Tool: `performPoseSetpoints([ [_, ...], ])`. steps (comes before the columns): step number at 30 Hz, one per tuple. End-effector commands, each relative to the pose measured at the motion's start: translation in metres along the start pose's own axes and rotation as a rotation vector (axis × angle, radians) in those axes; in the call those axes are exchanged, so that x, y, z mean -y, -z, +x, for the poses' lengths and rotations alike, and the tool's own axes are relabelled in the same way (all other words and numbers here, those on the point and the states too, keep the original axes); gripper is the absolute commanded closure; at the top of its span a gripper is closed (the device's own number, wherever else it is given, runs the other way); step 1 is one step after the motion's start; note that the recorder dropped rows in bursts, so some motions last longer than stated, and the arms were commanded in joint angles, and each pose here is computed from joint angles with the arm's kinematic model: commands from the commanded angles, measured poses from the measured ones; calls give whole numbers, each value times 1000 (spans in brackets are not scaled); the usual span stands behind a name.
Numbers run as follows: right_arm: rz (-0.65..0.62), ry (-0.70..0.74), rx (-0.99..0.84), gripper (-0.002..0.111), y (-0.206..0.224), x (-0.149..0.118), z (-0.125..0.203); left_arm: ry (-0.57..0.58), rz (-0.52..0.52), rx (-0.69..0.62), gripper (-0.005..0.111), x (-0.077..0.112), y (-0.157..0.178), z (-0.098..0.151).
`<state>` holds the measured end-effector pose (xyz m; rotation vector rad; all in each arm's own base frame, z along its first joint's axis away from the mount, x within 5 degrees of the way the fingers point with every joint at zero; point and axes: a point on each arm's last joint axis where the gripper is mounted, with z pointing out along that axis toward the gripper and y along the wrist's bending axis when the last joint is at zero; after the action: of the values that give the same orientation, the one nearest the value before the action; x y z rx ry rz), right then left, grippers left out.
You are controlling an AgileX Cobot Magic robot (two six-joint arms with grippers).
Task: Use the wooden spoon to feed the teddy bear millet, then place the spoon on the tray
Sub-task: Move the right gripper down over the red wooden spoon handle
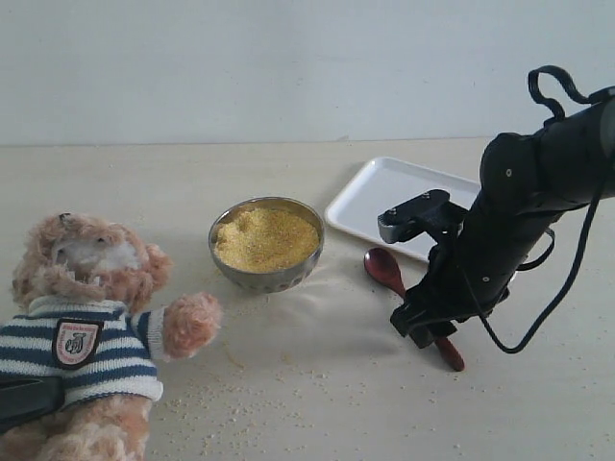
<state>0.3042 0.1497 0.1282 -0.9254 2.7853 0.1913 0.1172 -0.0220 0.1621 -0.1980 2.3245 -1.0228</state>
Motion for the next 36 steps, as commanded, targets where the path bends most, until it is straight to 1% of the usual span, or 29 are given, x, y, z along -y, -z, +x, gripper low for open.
performPoseSetpoints([
  [1,8,6,20,52,1,1,-3,1,23,21,102,3,1,-2],
  [18,-13,7,-21,53,1,-1,0,1,23,21,102,3,1,-2],
  [27,-49,-9,8,53,1,-4,-2,1,23,21,102,3,1,-2],
  [36,-49,-11,-3,53,-5,-4,-2,1,23,21,102,3,1,-2],
])
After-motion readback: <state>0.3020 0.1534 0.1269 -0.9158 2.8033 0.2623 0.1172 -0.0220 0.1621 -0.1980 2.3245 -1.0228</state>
